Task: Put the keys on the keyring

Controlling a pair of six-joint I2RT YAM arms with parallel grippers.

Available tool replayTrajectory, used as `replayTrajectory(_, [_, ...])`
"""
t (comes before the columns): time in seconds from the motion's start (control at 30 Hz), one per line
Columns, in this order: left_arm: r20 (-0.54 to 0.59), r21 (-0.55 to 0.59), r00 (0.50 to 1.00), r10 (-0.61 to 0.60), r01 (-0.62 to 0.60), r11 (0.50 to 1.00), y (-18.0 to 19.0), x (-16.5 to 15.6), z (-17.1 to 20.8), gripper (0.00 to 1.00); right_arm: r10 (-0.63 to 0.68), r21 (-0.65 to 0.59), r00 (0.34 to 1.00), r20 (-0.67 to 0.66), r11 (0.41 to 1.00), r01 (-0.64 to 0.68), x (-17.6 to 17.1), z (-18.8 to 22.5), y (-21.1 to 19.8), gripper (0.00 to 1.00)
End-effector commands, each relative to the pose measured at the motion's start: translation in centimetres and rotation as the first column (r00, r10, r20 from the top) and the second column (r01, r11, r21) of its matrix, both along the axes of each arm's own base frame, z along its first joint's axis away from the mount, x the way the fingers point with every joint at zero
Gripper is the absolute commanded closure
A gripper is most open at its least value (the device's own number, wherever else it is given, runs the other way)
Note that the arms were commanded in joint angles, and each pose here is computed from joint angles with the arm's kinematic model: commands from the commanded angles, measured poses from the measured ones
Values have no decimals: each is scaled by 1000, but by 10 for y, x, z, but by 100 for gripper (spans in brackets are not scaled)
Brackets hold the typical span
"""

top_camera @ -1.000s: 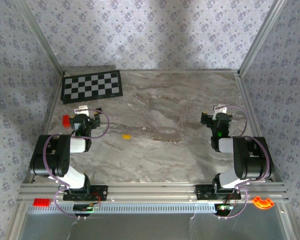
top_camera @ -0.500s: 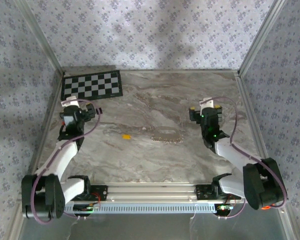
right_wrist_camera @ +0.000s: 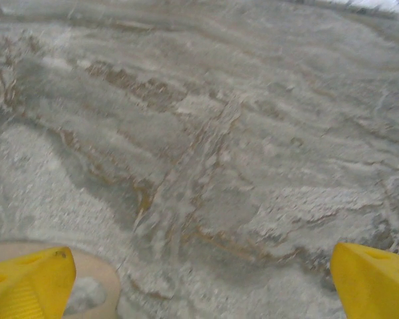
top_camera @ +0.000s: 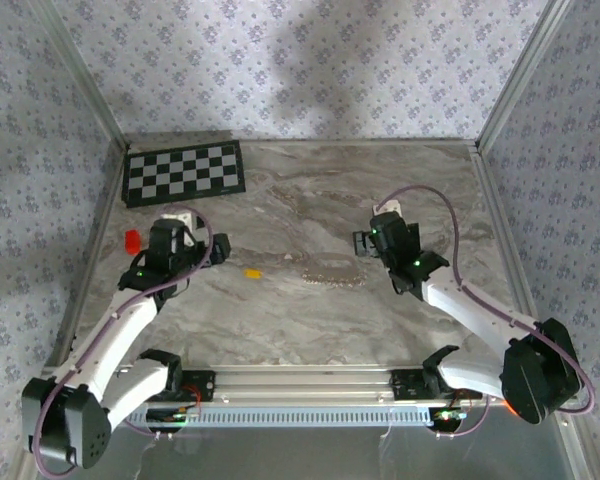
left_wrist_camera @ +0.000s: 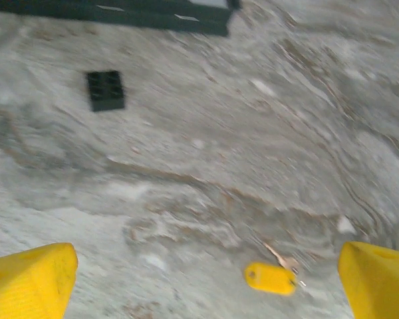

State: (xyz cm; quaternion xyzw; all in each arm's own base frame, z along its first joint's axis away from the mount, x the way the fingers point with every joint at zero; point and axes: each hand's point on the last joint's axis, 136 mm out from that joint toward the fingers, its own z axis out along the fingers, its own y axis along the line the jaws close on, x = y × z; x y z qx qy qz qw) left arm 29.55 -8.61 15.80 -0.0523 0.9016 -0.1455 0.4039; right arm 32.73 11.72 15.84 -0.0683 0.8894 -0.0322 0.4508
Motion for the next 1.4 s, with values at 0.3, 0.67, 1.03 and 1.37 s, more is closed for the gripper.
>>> replayTrajectory(0.3, [-14,-94,956,-292,290,952,-75,-31,18,0,241,64,946,-219,971,-232,-14,-16,67,0])
replayTrajectory(0.67, [66,-232,909,-412,416,879,-106,-34,29,0,408,100,848,-339,912,-399,-9,-36,127,11])
replayTrajectory(1.03, [107,-238,920,-377,391,889,-94,-38,34,0,471,94,730,-495,864,-494,-15,-71,166,31])
replayTrajectory(1.37, [117,-174,935,-334,351,920,-79,-40,32,0,491,114,654,-575,840,-531,-25,-91,181,56])
